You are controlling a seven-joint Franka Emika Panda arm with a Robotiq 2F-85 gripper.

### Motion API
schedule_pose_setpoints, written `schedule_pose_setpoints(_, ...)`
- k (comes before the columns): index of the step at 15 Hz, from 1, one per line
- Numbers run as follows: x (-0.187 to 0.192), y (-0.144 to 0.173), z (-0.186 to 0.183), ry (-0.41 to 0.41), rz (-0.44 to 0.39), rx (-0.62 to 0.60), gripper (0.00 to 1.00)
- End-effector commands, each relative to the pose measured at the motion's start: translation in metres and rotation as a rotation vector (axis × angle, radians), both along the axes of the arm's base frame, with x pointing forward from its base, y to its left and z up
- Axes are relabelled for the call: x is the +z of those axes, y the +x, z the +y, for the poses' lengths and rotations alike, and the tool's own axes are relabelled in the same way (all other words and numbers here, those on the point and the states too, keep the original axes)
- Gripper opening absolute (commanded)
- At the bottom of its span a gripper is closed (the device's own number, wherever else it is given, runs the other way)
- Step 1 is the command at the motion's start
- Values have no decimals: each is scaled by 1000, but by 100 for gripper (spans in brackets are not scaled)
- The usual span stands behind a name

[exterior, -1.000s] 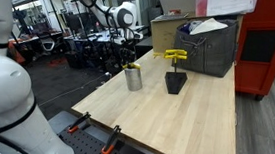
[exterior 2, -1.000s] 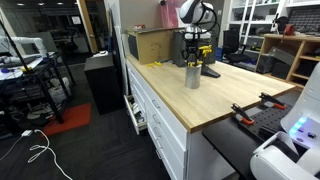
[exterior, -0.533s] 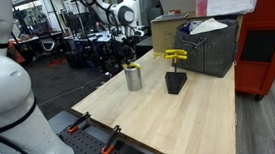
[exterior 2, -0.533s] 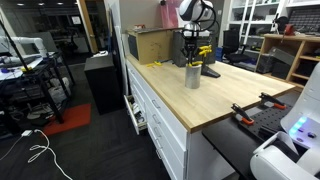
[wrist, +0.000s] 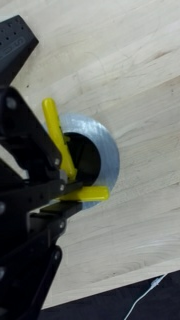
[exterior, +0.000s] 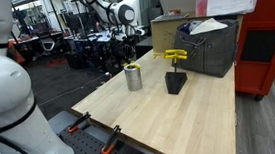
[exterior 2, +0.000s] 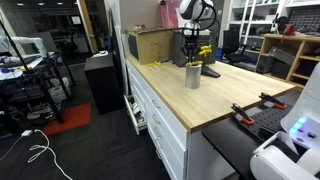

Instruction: Pick up the yellow and black object to the left of the silver cylindrical holder and put it back it in silver cylindrical holder, pick up the yellow and black object to the right of the silver cylindrical holder and stand it in the black stand

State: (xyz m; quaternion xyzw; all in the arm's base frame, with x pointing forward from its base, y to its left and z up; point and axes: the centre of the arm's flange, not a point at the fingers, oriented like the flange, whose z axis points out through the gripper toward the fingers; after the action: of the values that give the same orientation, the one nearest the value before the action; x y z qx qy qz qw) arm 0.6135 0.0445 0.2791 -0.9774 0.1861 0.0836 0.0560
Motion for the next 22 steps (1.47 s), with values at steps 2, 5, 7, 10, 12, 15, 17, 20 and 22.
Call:
schedule_pose_setpoints(2,65,-13,-16,-11,-31,-40,4)
schedule_pose_setpoints(5,109,-23,-25,-6,-46,-76,4)
schedule_pose_setpoints(7,137,-31,-27,46,-49,-94,4)
schedule_pose_setpoints(10,166,-40,-27,127,-55,-115,4)
schedule_pose_setpoints(12,179,-45,-23,198,-59,-124,4)
schedule_pose_setpoints(15,181,-45,-14,291,-60,-143,4)
schedule_pose_setpoints(17,170,-43,-13,338,-55,-167,4)
schedule_pose_setpoints(20,149,-40,-21,378,-37,-217,4)
schedule_pose_setpoints(22,132,-36,-31,389,-29,-248,4)
